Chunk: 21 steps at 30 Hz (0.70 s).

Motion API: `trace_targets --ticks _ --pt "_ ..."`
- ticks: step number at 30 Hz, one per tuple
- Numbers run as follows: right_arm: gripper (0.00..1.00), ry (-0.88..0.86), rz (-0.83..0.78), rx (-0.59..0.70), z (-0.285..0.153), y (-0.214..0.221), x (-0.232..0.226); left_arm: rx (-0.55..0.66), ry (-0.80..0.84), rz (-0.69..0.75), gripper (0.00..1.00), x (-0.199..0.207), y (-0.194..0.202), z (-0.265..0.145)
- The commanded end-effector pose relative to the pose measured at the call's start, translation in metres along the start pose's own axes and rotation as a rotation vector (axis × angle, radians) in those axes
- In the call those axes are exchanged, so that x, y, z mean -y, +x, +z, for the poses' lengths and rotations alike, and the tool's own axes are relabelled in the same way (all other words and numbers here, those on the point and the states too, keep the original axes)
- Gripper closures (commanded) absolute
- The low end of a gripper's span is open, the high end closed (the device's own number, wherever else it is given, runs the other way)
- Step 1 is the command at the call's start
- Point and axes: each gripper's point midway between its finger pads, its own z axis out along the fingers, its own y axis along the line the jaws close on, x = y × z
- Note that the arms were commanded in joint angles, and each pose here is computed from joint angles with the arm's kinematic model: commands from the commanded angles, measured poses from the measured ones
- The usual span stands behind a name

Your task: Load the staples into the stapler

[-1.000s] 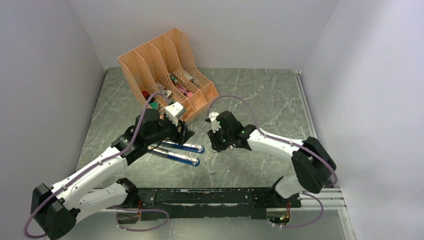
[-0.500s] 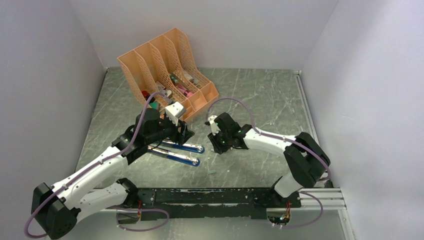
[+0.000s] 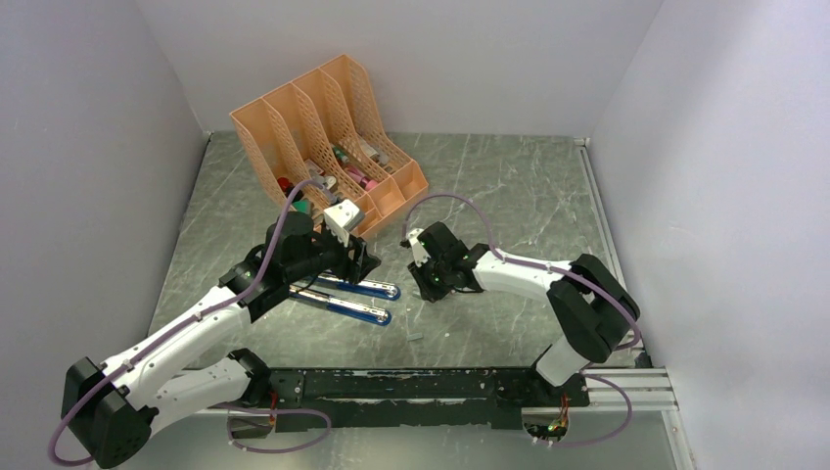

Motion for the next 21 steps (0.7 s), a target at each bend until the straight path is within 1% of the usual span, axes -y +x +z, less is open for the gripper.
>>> trace_targets --ticks 1,5,12,15,18,21 --pt "0.77 0.010 0.000 0.021 0.0026 -0.0071 0.0038 0.005 0.015 -0.011 0.33 0.0012 -0.0011 0.0001" --pt "0.81 0.009 0.001 0.015 0.0037 -0.0056 0.0042 0.007 0.017 -0.010 0.33 0.0015 -0.0017 0.0000" --pt "0.91 -0.011 0.005 0.030 0.0000 -0.0092 -0.0001 0.007 0.017 -0.012 0.33 0.0013 -0.0015 0.0001" --pt "0.94 -0.016 0.006 0.035 -0.0022 -0.0106 -0.0015 0.009 0.018 -0.011 0.33 0.0015 -0.0022 0.0002" --pt "0.94 -0.016 0.007 0.043 -0.0043 -0.0123 -0.0017 0.008 0.016 -0.013 0.33 0.0010 -0.0017 0.0004" --pt "0.91 -0.010 0.008 0.053 -0.0044 -0.0143 -0.0010 0.008 0.018 -0.013 0.33 0.0012 -0.0018 0.0004"
